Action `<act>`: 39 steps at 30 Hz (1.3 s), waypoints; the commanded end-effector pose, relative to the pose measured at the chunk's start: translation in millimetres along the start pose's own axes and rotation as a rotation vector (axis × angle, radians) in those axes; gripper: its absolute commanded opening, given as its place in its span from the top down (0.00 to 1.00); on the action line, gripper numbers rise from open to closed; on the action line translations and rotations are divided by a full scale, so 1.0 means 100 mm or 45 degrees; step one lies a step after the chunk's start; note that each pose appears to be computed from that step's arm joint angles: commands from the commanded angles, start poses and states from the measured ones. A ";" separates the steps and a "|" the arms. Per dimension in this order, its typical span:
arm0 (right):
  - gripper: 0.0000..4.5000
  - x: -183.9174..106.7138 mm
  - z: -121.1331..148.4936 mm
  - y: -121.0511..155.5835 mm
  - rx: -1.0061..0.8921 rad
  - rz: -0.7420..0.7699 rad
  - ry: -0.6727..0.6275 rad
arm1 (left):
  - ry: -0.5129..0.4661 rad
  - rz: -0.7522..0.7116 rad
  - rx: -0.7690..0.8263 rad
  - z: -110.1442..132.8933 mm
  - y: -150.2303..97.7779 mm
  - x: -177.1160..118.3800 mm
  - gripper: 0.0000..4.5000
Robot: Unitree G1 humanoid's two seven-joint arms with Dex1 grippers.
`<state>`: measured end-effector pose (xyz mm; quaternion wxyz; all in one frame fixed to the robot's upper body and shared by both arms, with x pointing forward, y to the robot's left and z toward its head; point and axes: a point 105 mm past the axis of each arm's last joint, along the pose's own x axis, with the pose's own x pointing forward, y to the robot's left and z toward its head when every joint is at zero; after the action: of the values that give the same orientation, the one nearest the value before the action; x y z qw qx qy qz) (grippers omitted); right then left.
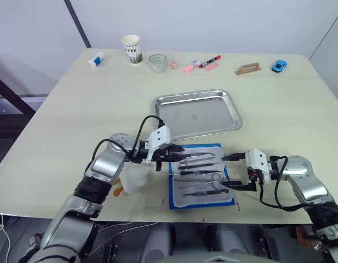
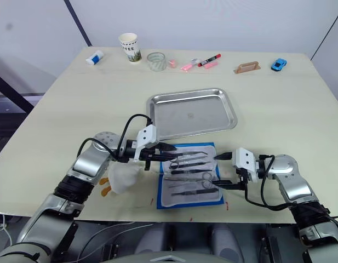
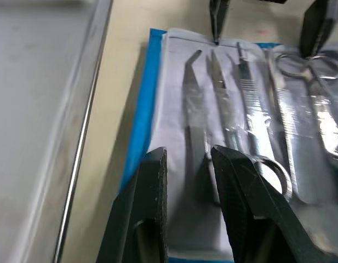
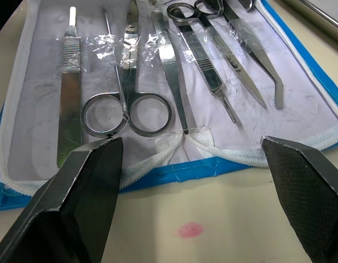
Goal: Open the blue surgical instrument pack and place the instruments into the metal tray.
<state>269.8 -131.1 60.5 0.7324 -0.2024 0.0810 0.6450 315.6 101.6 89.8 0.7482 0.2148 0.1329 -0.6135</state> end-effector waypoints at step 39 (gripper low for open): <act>0.02 0.22 -0.10 0.16 0.049 0.130 0.042 | 0.146 -0.037 0.060 0.03 0.01 0.05 0.99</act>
<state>270.3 -123.6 60.1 0.7263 -0.1947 0.0843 0.6537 316.7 95.5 87.6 0.7304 0.2515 0.1622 -0.6140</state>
